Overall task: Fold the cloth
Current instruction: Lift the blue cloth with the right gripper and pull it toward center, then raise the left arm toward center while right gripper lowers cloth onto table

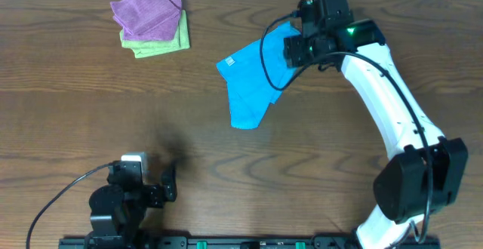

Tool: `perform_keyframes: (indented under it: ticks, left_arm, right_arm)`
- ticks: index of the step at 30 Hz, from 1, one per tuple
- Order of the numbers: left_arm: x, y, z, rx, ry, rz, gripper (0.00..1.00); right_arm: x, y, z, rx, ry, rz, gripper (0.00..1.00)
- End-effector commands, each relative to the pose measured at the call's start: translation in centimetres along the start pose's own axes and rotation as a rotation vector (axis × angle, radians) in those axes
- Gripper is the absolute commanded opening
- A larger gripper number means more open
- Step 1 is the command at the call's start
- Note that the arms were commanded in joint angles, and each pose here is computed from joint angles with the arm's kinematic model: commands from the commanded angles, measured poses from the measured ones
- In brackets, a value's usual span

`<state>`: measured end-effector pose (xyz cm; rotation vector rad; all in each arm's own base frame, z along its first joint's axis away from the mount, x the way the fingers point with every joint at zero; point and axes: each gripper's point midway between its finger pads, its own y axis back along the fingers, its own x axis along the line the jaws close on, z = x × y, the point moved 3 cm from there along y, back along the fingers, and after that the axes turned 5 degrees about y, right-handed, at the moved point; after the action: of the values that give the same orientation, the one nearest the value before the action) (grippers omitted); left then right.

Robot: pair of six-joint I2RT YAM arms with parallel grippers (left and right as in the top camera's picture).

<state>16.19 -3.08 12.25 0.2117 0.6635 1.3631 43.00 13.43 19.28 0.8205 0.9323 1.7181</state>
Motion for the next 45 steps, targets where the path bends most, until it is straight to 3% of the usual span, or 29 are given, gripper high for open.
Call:
perform_keyframes:
  ticks: [1,8,14,20,24,29,45]
  left_arm:
    - [-1.4,0.8,1.5,-0.001,0.078,-0.063,0.96]
    - [-3.2,1.2,5.8,0.129,0.119,-0.066,0.96]
    - [-5.1,-0.2,9.3,0.35,0.192,-0.108,0.95]
    - [-8.6,-2.6,12.1,0.501,0.28,-0.338,0.95]
    - [-10.5,-3.7,13.0,0.539,0.356,-0.508,0.95]
    - [-10.1,-5.5,13.0,0.57,0.444,-0.489,0.95]
    - [-9.2,-7.0,12.0,0.617,0.488,-0.43,0.95]
  right_arm:
    - [-0.6,-1.0,-1.9,0.061,-0.106,0.085,0.65]
    - [-1.5,-4.8,-7.0,0.15,-0.25,0.255,0.64]
    - [-1.0,-6.9,-9.0,0.153,-0.366,0.318,0.6]
    - [-0.2,-8.0,-9.1,0.125,-0.417,0.336,0.56]
    - [0.1,-8.5,-9.4,0.128,-0.423,0.326,0.55]
    - [0.1,-9.3,-9.5,0.127,-0.422,0.301,0.53]
    - [0.2,-13.9,-11.5,0.2,-0.507,0.278,0.5]
